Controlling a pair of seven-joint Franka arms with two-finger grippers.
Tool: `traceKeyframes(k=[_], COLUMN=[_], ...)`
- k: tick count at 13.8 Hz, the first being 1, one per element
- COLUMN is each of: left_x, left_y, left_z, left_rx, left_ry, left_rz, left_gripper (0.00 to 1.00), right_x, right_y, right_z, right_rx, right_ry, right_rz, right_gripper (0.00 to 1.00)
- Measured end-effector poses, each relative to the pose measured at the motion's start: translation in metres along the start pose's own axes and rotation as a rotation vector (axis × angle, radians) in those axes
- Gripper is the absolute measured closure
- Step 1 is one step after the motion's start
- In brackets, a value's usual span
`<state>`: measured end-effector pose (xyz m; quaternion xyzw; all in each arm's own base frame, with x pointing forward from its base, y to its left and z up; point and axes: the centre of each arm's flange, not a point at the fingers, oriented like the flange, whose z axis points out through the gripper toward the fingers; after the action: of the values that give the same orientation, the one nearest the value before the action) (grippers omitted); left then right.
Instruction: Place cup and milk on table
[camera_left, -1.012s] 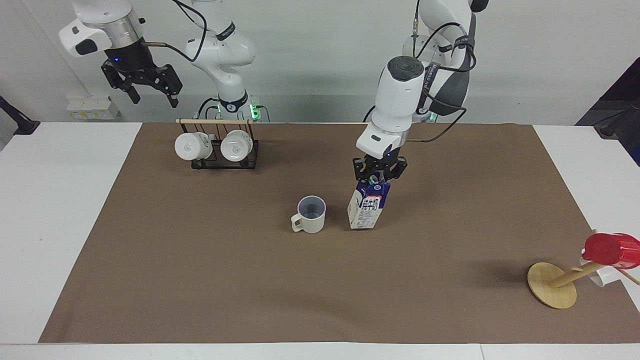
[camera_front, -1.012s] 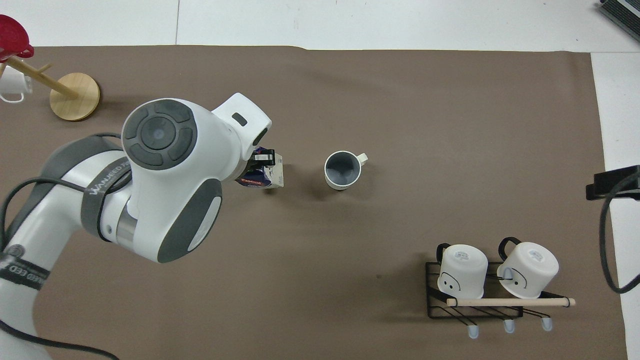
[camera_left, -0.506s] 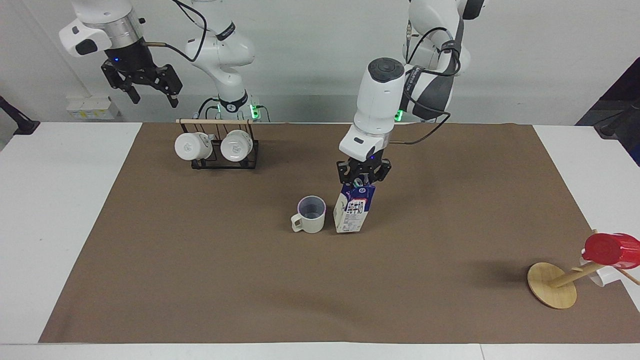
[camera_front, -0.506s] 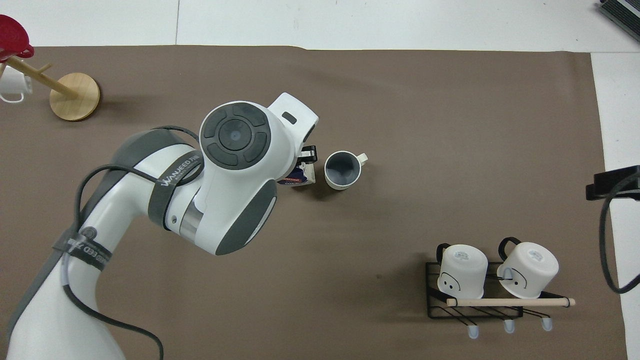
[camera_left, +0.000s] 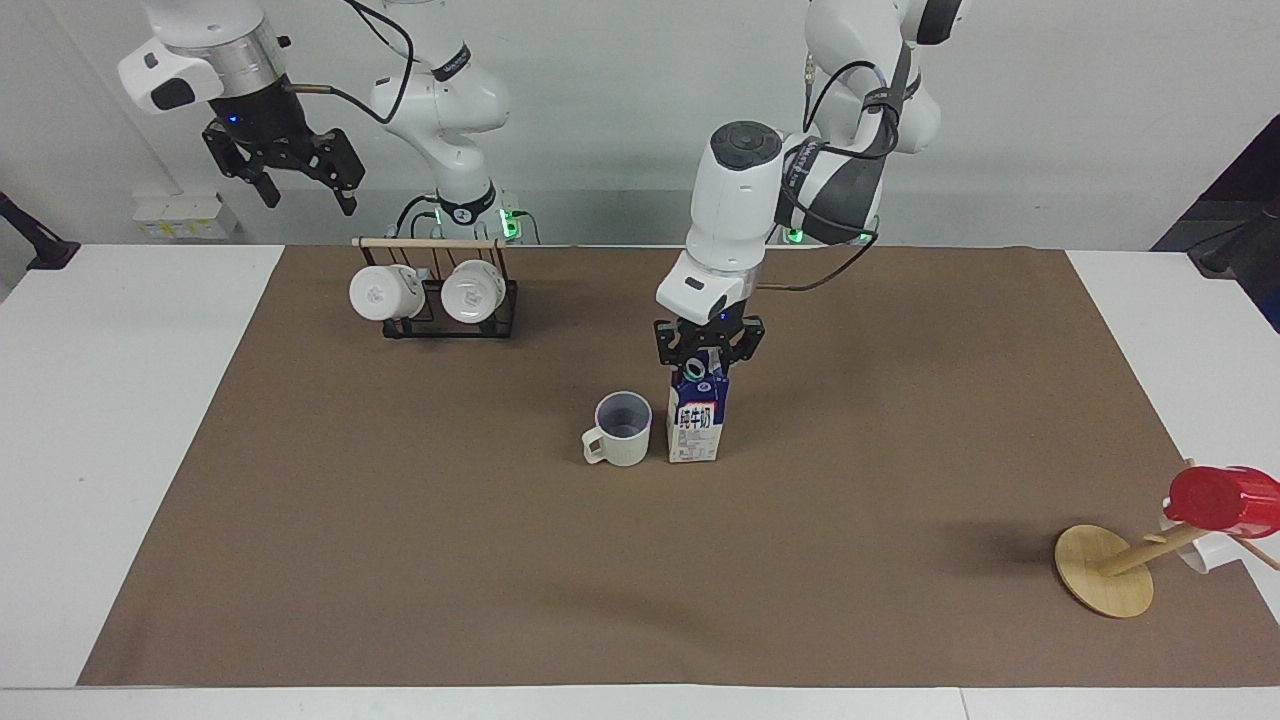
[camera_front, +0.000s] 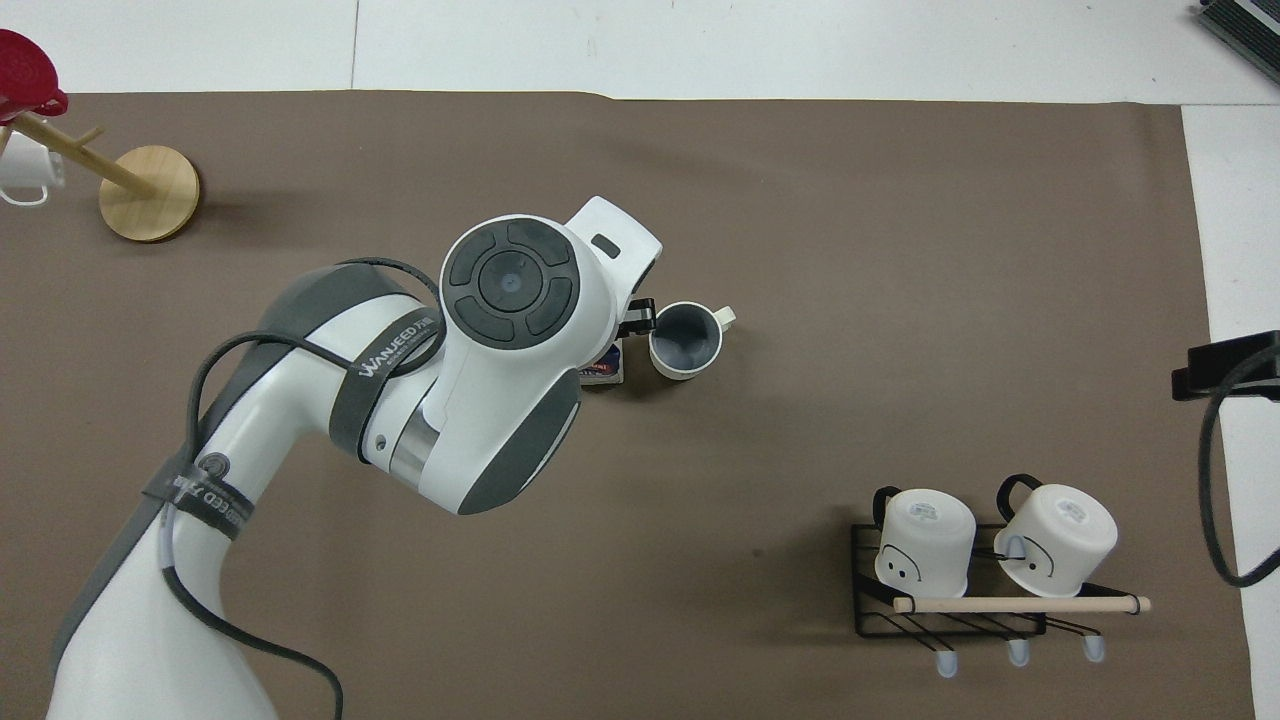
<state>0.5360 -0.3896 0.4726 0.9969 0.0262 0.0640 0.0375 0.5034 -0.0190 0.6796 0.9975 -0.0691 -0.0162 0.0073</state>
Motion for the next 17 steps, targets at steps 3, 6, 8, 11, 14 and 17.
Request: traceKeyframes(k=[3, 6, 8, 11, 14, 17], left_x=[0.003, 0.013, 0.018, 0.029, 0.041, 0.054], left_y=[-0.001, -0.012, -0.044, -0.116, -0.180, -0.230], left_z=[-0.006, -0.045, -0.087, -0.143, -0.172, -0.179], left_rx=[-0.006, -0.037, -0.031, -0.007, 0.014, 0.032], left_ry=[0.011, 0.058, 0.063, 0.056, 0.053, 0.049], left_rz=[-0.004, -0.019, -0.003, 0.041, 0.088, 0.115], left_gripper=[0.00, 0.00, 0.00, 0.00, 0.00, 0.00], right_x=[0.000, 0.000, 0.000, 0.000, 0.000, 0.000], right_y=[0.000, 0.000, 0.000, 0.000, 0.000, 0.000], right_z=[0.000, 0.000, 0.000, 0.000, 0.000, 0.000], right_rx=[0.000, 0.000, 0.000, 0.000, 0.000, 0.000], right_ry=[0.000, 0.000, 0.000, 0.000, 0.000, 0.000], right_rz=[0.000, 0.000, 0.000, 0.000, 0.000, 0.000], right_gripper=[0.00, 0.00, 0.00, 0.00, 0.00, 0.00])
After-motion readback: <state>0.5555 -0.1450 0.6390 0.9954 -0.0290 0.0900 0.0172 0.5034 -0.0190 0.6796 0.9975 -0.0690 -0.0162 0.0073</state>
